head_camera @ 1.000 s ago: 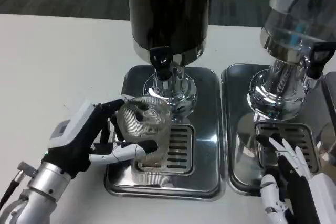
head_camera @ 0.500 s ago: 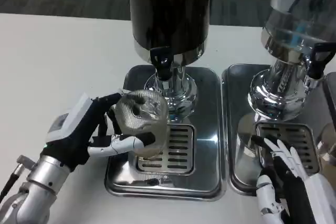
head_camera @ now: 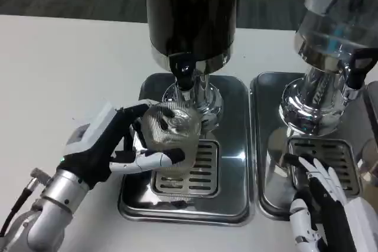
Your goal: Grasp the cup under the faucet to collect the drink, then remove the cup.
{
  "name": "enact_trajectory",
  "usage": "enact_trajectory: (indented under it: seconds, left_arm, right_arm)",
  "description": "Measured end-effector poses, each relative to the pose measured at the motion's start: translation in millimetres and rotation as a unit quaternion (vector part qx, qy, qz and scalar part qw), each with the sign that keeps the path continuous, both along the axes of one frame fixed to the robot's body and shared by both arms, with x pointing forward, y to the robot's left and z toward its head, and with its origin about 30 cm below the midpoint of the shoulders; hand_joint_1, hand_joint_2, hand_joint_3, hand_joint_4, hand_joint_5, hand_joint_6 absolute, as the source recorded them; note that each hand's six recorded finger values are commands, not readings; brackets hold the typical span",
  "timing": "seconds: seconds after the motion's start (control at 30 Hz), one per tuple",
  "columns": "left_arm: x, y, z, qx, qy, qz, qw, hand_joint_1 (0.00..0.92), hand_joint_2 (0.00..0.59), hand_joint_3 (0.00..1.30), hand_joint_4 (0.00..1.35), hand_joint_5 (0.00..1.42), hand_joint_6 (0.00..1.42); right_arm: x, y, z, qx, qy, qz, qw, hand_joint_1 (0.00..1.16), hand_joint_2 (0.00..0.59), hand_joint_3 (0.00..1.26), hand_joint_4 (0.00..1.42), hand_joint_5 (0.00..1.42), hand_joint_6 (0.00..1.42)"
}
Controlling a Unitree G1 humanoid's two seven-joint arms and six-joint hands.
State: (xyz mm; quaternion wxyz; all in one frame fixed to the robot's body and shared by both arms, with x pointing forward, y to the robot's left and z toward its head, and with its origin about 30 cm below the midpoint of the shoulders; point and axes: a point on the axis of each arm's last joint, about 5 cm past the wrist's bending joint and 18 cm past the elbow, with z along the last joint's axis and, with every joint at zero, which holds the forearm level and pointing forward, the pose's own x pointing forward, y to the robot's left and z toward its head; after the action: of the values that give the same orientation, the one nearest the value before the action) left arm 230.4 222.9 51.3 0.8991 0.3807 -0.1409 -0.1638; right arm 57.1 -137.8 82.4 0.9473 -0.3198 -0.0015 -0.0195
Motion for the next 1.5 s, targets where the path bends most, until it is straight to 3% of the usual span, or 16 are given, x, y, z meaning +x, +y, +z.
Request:
enact_trajectory:
  seconds: [0.43, 0.7, 0.93, 1.2, 1.5]
  left_arm:
    - [6.4, -7.6, 2.7, 0.001, 0.012, -0.024, 0.9996, 0.272, 0.077, 0.45, 0.49, 0.72, 0.98]
    - [6.2, -3.0, 3.8, 0.010, 0.015, -0.023, 0.9996, 0.167, 0.032, 0.31, 0.31, 0.47, 0.66]
    - [2.5, 4.2, 4.1, 0.020, 0.015, -0.021, 0.9995, 0.082, 0.015, 0.18, 0.19, 0.33, 0.51]
    - [2.4, 4.0, 6.6, 0.020, 0.010, -0.038, 0.9990, 0.074, 0.016, 0.12, 0.05, 0.20, 0.44]
    - [-3.7, 8.6, 10.4, -0.003, -0.016, -0.043, 0.9989, 0.077, 0.026, 0.13, 0.08, 0.21, 0.45]
  right_arm:
    - [-0.3, 0.9, 1.2, 0.002, -0.002, -0.002, 1.0000, 0.01, 0.586, 0.20, 0.08, 0.01, 0.07]
    - [0.7, 0.8, 1.5, 0.003, -0.003, -0.001, 1.0000, 0.02, 0.586, 0.20, 0.08, 0.02, 0.08]
    - [2.2, 0.8, 2.0, 0.008, -0.004, 0.001, 1.0000, 0.02, 0.586, 0.20, 0.08, 0.04, 0.09]
    - [1.3, 0.9, 1.7, 0.008, -0.002, 0.001, 1.0000, 0.01, 0.586, 0.20, 0.08, 0.04, 0.09]
    - [1.1, 0.9, 1.7, 0.009, -0.002, 0.000, 1.0000, 0.00, 0.586, 0.20, 0.08, 0.05, 0.10]
